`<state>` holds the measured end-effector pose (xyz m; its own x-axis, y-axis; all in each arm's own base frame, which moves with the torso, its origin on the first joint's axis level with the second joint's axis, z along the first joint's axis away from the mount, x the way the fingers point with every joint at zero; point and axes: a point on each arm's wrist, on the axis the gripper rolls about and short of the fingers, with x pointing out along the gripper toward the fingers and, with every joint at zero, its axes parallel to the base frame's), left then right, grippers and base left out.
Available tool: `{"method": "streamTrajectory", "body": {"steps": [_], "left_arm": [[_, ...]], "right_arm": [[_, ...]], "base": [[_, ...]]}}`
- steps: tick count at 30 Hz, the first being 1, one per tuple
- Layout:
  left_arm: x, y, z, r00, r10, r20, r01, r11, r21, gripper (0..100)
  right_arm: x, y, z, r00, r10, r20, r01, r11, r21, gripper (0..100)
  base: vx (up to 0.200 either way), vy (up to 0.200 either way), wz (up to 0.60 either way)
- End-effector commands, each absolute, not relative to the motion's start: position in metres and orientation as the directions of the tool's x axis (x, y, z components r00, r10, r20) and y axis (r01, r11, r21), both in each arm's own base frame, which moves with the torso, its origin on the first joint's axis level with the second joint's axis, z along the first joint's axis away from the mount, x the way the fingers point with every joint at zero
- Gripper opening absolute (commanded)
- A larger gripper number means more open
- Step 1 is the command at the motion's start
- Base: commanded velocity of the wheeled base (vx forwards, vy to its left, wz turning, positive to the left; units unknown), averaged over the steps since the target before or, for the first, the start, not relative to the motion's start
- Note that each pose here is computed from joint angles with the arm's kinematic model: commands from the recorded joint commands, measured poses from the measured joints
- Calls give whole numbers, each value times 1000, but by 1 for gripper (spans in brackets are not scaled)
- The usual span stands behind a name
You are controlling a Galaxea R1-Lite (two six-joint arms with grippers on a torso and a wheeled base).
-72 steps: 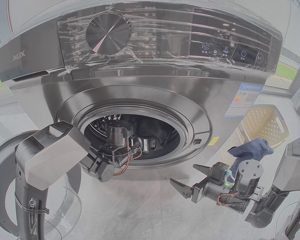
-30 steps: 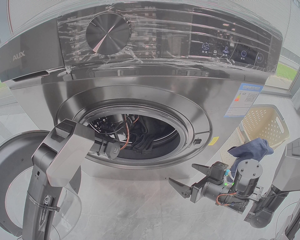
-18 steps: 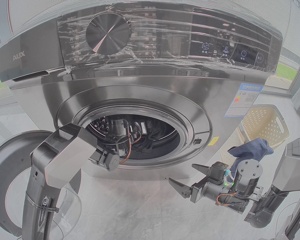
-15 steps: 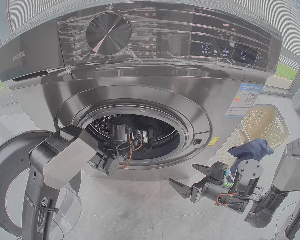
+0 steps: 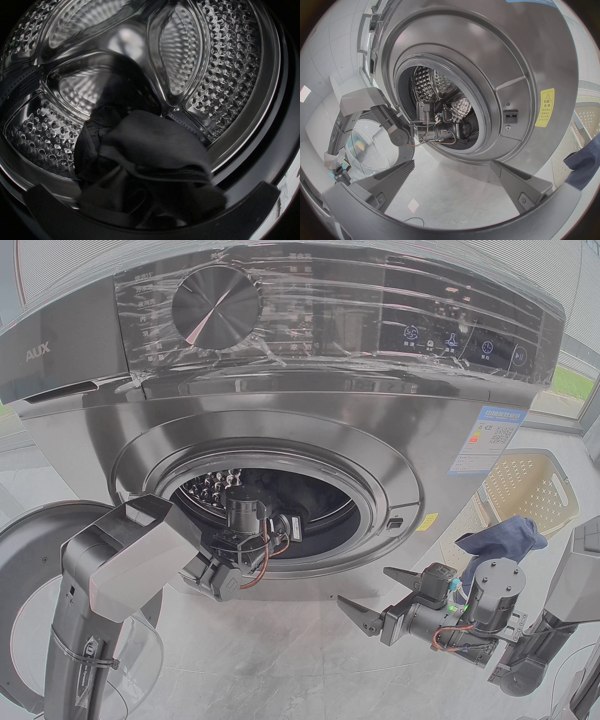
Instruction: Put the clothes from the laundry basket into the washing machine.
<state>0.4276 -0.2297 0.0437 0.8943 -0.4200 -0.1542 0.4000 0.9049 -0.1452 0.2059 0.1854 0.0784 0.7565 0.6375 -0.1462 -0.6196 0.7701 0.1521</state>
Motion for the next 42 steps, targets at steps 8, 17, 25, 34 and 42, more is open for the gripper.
{"method": "streamTrajectory", "body": {"steps": [8, 17, 25, 34, 42], "left_arm": [[446, -233, 58, 909, -413, -57, 399, 902, -166, 0], [488, -222, 84, 943, -254, 215, 297, 933, -203, 0], [500, -209, 96, 941, -204, 271, 266, 940, -214, 0], [478, -223, 80, 956, -260, 135, 283, 939, -195, 100], [472, -229, 74, 955, -279, 104, 294, 937, -188, 100]], "right_arm": [[206, 186, 80, 757, 638, -139, -621, 769, 152, 100], [204, 191, 83, 747, 654, -122, -636, 756, 155, 100], [204, 191, 82, 747, 652, -127, -635, 757, 154, 100], [204, 191, 82, 747, 652, -127, -635, 757, 154, 100], [204, 190, 82, 748, 651, -127, -634, 758, 154, 100]], "base": [[0, 0, 0], [0, 0, 0], [0, 0, 0], [0, 0, 0], [0, 0, 0]]}}
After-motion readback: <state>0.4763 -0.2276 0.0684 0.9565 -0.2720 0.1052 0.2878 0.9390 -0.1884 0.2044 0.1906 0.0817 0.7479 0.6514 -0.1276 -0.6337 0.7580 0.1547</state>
